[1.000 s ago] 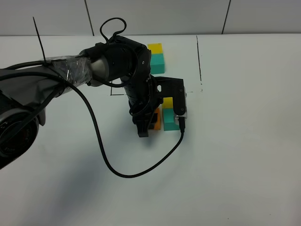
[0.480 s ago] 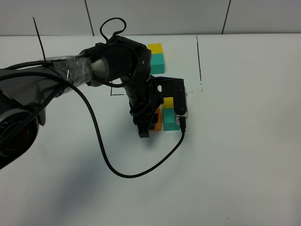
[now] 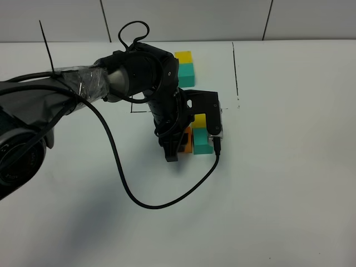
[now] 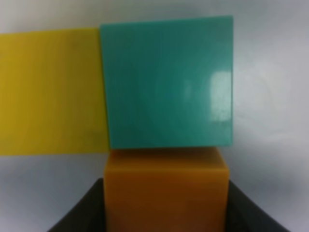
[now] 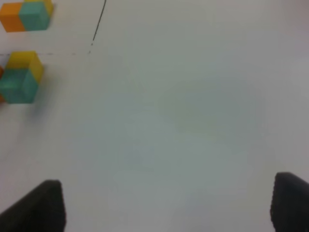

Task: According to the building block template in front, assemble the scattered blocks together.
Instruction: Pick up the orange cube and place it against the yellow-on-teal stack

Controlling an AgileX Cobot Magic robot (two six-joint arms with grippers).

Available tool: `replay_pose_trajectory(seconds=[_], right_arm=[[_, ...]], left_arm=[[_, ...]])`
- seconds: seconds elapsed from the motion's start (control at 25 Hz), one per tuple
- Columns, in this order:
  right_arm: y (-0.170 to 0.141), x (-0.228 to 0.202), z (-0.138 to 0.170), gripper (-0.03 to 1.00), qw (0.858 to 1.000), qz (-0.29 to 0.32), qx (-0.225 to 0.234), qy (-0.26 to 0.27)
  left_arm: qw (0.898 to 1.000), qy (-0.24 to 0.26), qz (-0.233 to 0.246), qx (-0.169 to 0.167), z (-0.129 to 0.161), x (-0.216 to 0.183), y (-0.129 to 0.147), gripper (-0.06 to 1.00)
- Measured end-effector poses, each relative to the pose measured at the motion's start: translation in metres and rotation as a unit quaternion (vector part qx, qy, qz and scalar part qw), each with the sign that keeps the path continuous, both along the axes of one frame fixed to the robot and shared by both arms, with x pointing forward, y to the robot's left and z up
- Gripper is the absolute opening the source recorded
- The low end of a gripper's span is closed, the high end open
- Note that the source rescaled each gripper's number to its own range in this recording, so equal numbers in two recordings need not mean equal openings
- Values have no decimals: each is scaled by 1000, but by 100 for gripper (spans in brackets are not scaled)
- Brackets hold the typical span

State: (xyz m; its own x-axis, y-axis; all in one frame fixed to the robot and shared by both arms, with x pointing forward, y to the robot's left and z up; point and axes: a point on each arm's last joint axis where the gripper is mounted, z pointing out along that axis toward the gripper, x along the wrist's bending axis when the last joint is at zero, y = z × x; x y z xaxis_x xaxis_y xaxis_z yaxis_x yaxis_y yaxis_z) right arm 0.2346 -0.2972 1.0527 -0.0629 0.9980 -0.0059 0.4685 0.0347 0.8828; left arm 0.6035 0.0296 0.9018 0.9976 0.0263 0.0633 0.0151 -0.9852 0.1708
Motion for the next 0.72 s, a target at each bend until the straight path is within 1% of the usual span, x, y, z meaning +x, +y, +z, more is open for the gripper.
replay_pose_trajectory(seconds=[0.72], right_arm=[[0, 0, 0, 73, 1000, 0, 0, -1]], left_arm=[[1000, -4, 1, -3, 0, 1, -1, 0]])
